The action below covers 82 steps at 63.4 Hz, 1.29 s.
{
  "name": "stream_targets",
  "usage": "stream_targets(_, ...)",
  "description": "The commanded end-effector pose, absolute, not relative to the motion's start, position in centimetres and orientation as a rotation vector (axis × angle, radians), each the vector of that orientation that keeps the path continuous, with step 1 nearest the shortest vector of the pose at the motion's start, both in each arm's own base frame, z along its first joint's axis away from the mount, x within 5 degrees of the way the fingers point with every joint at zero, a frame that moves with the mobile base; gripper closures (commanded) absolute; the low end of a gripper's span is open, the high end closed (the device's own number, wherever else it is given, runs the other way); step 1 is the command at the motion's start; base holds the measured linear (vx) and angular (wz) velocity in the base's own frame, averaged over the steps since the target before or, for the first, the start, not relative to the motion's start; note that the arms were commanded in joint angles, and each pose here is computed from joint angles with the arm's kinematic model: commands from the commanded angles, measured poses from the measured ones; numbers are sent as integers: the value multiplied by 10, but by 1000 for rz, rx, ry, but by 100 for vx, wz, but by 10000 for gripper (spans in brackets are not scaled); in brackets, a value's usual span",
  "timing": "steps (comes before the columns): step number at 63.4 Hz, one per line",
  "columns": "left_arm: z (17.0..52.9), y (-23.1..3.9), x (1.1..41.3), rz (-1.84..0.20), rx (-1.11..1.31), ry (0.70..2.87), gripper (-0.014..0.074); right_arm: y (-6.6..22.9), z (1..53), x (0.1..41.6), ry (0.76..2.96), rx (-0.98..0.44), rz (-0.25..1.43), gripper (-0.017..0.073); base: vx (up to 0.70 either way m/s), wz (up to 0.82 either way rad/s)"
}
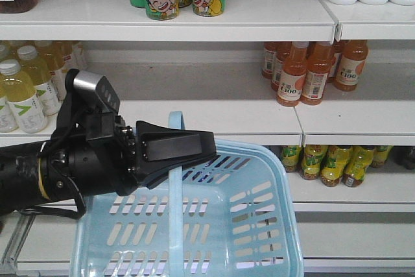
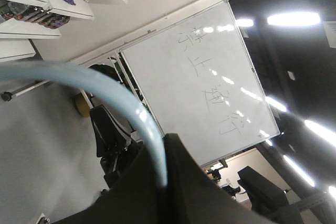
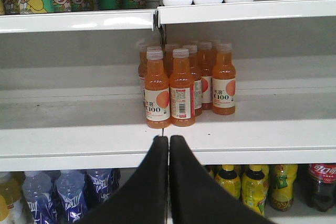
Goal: Place coke in basket with both arms
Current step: 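Lift the basket off the shelf with the left gripper, then turn the base away from the shelf holding the basket in the left gripper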
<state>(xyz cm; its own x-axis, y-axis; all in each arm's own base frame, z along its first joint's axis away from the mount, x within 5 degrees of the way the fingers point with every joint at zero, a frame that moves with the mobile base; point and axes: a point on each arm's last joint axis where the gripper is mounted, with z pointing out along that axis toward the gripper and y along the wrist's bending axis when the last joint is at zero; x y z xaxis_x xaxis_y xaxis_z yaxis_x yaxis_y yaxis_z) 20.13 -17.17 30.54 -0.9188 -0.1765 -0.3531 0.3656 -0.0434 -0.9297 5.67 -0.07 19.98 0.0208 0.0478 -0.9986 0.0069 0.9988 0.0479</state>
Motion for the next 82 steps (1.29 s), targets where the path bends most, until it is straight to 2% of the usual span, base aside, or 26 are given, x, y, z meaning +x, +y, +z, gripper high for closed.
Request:
stream_targets(1,337,-169,184,-2249,362,1634,601,0,202,56,1481,30,25,564,0,0)
stream_targets(51,337,-169,184,-2249,361,1632,601,0,202,56,1483,31,25,564,-1,-2)
stream_targets(82,337,-169,184,-2249,361,1632,601,0,202,56,1483,31,25,564,-3,-20)
